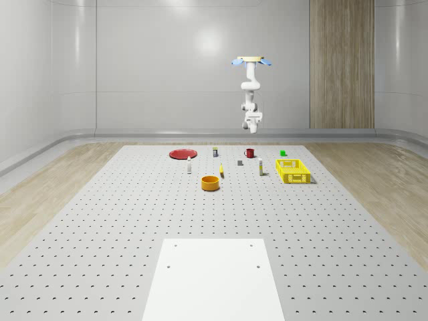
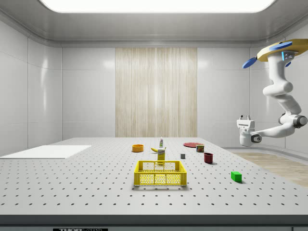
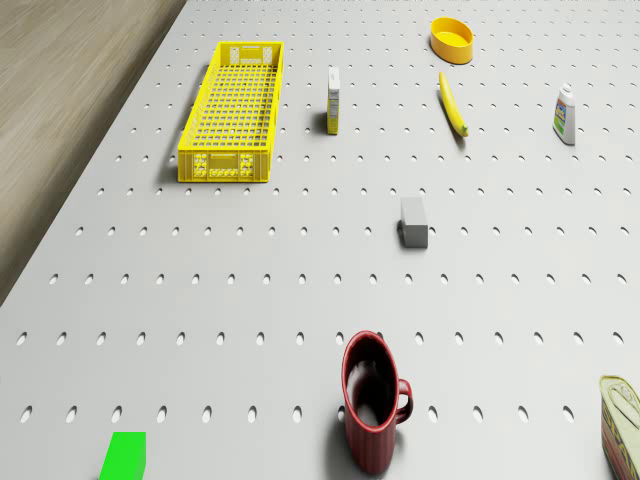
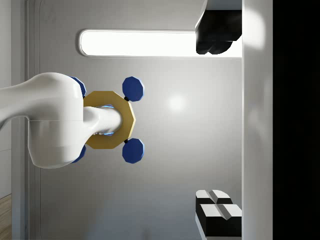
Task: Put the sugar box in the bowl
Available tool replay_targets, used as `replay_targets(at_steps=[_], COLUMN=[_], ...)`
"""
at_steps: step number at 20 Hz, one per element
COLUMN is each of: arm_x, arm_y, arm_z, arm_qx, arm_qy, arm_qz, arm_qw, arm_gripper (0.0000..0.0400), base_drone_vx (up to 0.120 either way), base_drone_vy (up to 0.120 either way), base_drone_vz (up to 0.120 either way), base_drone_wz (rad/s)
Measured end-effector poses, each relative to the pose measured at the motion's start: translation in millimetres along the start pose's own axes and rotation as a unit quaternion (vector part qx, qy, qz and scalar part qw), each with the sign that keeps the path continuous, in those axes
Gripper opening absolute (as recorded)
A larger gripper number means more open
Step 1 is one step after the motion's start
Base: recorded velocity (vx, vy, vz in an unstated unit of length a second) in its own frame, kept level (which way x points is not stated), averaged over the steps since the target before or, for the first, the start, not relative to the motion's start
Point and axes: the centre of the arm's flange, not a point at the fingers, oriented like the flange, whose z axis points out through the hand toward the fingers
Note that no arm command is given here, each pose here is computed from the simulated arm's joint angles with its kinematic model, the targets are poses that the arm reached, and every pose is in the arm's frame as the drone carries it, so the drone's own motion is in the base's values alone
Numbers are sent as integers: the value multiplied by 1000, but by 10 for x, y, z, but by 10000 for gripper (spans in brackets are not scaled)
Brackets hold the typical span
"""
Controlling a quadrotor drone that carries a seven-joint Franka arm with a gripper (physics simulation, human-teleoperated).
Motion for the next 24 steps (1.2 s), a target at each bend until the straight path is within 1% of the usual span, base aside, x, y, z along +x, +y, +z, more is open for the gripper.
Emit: replay_targets(at_steps=[24], arm_x=[-29], arm_y=[-4], arm_z=[-5], arm_qx=[-2], arm_qy=[15], arm_qz=[0], arm_qw=[1000], arm_gripper=[400], base_drone_vx=[120], base_drone_vy=[0], base_drone_vz=[0], base_drone_wz=[0])
